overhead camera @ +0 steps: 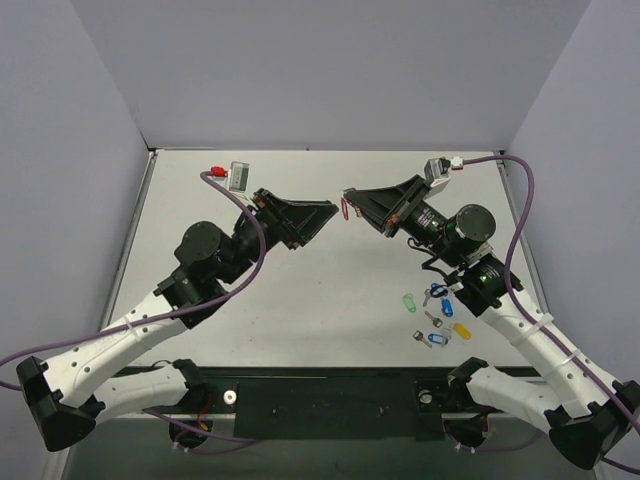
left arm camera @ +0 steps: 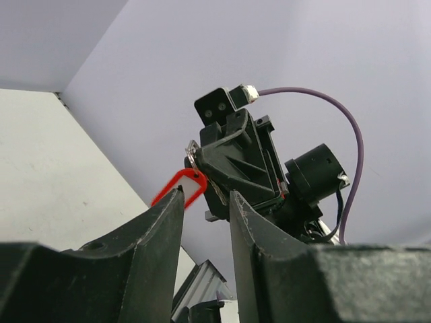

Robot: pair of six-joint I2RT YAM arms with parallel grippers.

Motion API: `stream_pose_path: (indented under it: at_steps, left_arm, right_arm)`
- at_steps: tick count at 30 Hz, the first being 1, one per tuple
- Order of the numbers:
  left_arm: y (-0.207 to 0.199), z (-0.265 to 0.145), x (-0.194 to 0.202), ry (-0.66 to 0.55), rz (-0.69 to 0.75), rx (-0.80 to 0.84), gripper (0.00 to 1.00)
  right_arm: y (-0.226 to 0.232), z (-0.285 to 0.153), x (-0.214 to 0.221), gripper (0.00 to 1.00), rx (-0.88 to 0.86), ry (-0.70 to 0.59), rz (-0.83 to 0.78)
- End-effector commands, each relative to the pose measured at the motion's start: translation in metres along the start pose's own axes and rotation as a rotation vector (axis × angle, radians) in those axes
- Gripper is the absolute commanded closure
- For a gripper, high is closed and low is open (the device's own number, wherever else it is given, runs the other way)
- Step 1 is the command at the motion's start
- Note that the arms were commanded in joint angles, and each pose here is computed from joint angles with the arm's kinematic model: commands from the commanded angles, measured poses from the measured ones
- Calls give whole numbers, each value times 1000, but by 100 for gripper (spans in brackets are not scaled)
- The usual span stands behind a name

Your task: Remove the keys from the keyring

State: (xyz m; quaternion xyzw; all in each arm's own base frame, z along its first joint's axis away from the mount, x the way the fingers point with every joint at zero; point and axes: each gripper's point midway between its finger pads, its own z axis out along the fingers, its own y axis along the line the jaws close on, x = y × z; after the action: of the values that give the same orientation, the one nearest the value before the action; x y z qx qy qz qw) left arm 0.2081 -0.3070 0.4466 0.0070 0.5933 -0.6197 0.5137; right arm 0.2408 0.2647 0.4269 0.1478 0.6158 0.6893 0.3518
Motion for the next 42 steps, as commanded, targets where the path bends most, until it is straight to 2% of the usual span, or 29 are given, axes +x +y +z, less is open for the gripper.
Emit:
stream_pose_path:
  at_steps: [1,4,23,42]
  left_arm:
    - [-25,6,-31,-107,13,57,60]
    - [-27,8,-35,-125,15,58,64]
    - [-20,20,-27,-98,21,45,66]
    - [-20,24,-26,-99,9,51,76]
  right_arm:
    - [27,-6,-2,100,-86,-13,-36]
    - [28,-6,-2,100,-89,-9,-38]
    - [30,-8,-2,100,-85,-9,-54]
    - [30,-9,3,100,-81,10,-55]
